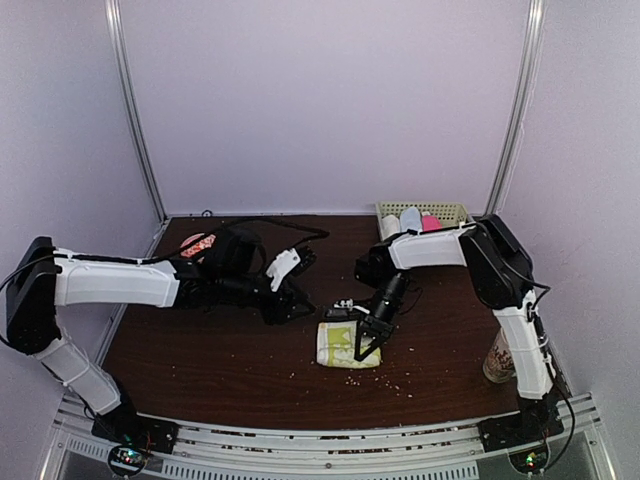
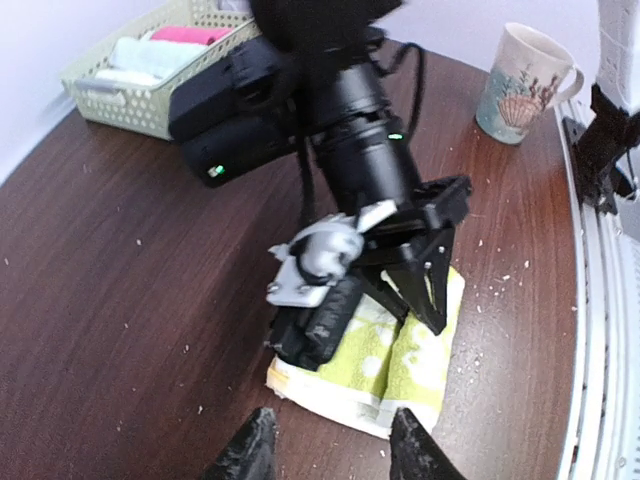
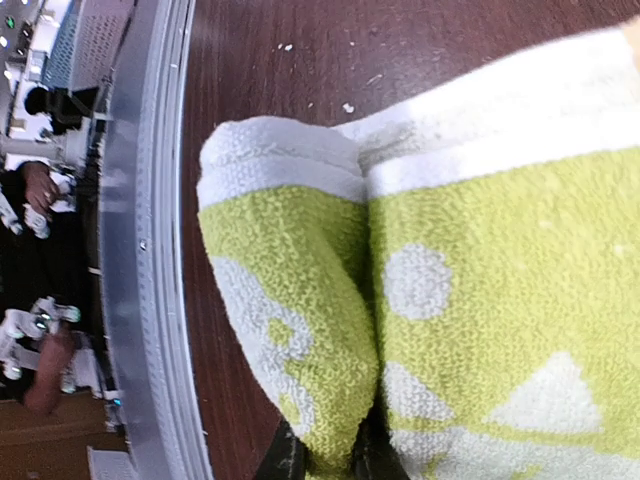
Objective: Roll the towels
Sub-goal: Roll the towel at the center of the board.
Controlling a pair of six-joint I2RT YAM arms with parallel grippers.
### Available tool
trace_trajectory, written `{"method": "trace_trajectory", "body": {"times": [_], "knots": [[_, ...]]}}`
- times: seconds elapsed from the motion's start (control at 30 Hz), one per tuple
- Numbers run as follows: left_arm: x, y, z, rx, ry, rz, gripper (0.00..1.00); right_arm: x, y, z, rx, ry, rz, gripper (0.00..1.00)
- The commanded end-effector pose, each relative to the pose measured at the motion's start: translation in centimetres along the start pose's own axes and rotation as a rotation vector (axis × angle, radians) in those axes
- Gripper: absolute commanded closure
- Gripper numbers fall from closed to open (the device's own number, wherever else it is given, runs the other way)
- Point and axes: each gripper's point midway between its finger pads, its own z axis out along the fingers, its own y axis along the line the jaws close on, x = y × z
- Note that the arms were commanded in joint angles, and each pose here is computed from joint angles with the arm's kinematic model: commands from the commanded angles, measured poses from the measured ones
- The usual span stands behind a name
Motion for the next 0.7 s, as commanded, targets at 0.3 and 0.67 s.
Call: {"method": "trace_trajectory", "body": {"times": [0.3,0.67], "knots": [[2.6,-6.6,7.4,-0.020,0.257,0.578,0.57,2.3,-0.9,0.7,-0.067,0.092,0.165,0.92],[7.7,-6.4,10.5,0.009,0.442,0.613,0.60,2.5,-1.0,0.9,-0.072,0.094,0.166,0.90]]}}
